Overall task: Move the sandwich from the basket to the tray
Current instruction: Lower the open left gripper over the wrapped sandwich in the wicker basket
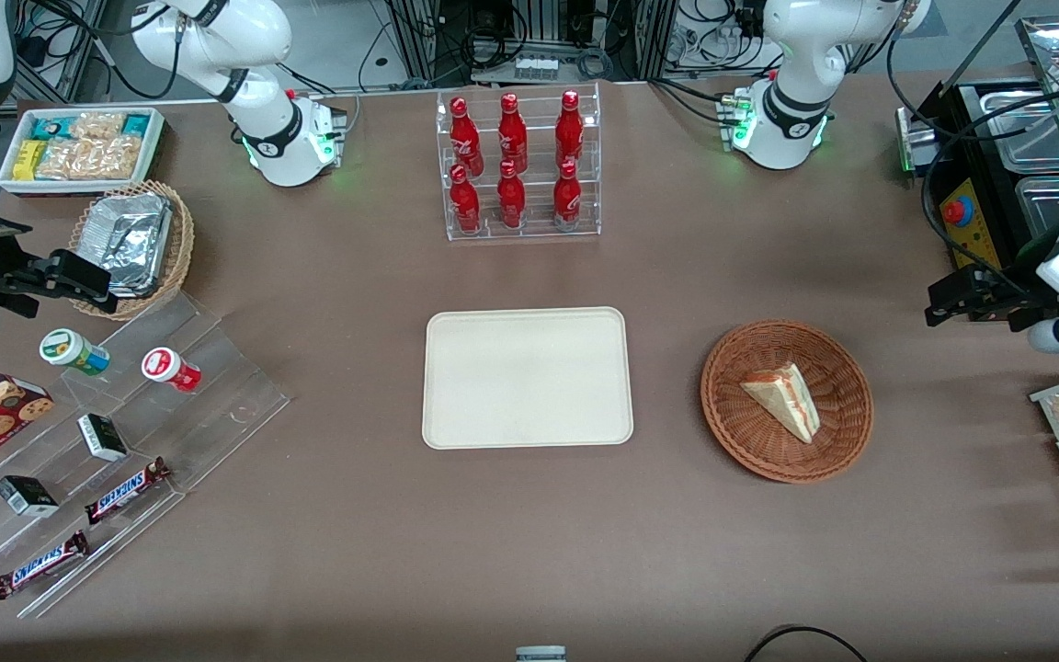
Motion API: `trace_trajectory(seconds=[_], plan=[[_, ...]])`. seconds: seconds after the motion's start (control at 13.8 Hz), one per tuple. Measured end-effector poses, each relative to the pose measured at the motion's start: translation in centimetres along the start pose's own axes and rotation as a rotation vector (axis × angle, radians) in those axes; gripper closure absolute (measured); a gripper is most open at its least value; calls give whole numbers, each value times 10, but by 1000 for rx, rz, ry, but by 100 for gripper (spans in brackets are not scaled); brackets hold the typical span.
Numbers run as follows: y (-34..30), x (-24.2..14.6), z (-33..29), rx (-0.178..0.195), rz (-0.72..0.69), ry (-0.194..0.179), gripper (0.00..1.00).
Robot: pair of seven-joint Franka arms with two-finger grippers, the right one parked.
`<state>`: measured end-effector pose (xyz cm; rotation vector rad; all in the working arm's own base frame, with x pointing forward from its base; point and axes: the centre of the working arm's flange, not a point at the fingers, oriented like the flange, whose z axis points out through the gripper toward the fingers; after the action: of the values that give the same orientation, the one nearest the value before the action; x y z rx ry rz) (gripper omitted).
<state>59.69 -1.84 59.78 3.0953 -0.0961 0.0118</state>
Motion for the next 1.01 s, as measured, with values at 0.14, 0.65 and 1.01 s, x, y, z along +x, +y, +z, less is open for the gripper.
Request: trace_trajectory(seconds=[0.14, 0.65, 1.01], plan=[[-1, 0, 0, 4, -1, 0, 0], [4, 29, 56, 26, -37, -28, 0], [18, 41, 129, 38, -310, -4, 0]])
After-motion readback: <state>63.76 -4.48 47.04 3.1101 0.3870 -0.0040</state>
